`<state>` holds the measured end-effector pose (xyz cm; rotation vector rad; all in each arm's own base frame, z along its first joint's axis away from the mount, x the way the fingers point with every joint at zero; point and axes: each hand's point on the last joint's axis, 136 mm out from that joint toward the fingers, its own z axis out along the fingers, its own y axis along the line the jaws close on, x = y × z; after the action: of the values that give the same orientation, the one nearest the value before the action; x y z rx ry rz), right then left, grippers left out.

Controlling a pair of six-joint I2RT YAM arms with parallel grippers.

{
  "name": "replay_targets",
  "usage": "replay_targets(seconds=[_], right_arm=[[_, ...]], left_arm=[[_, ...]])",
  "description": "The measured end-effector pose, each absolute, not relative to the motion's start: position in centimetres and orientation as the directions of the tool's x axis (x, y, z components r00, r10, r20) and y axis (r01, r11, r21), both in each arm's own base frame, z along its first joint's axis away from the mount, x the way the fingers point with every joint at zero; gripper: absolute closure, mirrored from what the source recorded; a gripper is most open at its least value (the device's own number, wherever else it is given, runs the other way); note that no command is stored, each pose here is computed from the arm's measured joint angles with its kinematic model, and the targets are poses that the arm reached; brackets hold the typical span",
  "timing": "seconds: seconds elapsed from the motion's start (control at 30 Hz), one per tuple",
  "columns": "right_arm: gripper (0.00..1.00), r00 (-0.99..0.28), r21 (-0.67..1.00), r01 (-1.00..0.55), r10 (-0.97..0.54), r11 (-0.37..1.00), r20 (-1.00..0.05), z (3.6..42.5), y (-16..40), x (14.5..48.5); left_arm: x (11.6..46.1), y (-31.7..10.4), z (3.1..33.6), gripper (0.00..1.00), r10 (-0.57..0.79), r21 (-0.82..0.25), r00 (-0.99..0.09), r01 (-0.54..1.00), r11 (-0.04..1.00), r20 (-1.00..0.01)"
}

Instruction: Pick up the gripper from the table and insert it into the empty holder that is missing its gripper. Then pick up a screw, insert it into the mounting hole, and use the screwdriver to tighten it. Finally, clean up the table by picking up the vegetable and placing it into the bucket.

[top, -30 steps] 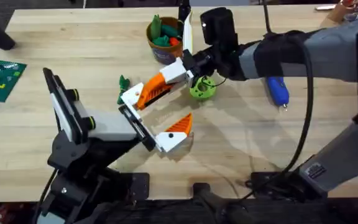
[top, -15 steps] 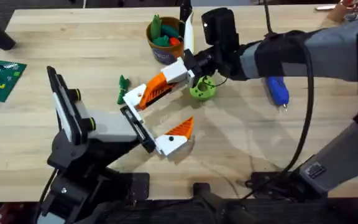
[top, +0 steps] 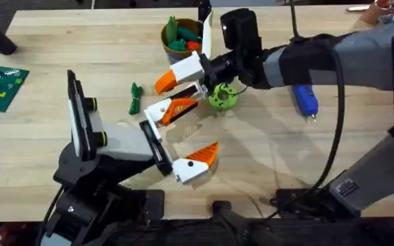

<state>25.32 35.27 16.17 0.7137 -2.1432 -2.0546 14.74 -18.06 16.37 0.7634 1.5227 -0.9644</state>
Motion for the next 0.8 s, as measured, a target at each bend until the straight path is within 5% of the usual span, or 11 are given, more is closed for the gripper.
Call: replay_targets(seconds=[0.4,0.8], right_arm=[[0.007,-0.904,0.973,-0.228,-0.366,-0.025,-0.221,16.5,32.8,26.9],[0.008,-0.927,0.988,0.091,-0.351,0.121,0.128,14.7,28.0,22.9]], left_arm=[[14.3,-18.3,16.4,0.017,-0.036,-0.172,-0.173,0.887,0.428,-0.984],[14.3,-18.3,16.4,0.017,-0.037,-0.175,-0.176,0.887,0.428,-0.984]])
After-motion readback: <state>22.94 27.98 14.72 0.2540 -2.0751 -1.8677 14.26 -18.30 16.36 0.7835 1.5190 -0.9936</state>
